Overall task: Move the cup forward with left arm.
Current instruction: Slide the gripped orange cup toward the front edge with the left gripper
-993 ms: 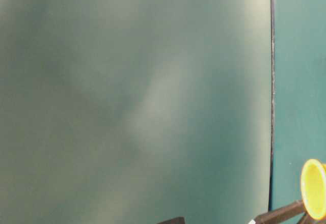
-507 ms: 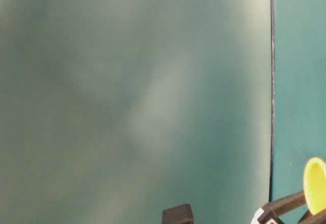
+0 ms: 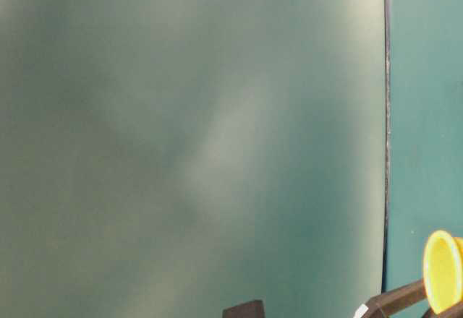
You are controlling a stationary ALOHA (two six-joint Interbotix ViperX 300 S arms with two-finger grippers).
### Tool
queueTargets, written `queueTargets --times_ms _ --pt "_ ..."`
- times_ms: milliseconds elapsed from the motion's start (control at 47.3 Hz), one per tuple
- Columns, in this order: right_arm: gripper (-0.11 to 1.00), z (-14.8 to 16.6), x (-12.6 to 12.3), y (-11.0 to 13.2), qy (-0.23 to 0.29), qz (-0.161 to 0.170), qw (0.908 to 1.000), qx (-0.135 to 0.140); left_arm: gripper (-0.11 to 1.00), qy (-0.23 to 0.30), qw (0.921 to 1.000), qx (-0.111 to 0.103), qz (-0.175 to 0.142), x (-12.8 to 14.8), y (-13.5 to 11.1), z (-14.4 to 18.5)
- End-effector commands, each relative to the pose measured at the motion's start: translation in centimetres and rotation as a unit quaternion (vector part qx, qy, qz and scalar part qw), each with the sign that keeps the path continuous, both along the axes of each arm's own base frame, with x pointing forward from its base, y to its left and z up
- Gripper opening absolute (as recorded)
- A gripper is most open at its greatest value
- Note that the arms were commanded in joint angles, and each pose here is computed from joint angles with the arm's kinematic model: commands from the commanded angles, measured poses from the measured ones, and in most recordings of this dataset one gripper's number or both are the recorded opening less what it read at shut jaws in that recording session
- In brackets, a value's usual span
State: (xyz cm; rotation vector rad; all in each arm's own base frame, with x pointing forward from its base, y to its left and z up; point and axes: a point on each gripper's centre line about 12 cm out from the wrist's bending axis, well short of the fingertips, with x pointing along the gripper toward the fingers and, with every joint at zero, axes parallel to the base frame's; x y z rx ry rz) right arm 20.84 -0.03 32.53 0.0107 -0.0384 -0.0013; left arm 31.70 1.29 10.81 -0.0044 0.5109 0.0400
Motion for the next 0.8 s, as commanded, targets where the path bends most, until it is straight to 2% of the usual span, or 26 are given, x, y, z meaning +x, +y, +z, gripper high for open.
queueTargets --times_ms 0,380,782 --pt "0.0 1.4 0.2 0.0 -0.02 0.0 0.9998 0.001 0.63 -0.021 0.9997 0.002 -0.009 0.4 -0.5 1.1" --pt "0.0 1.4 0.2 0.0 -0.018 0.0 0.9998 0.002 0.63 -0.03 0.997 -0.01 -0.071 0.8 -5.0 1.6" --pt "0.0 1.3 0.2 0.0 -0.015 -0.001 0.9999 0.001 0.63 -0.013 0.9872 -0.01 -0.159 0.3 -10.8 1.9"
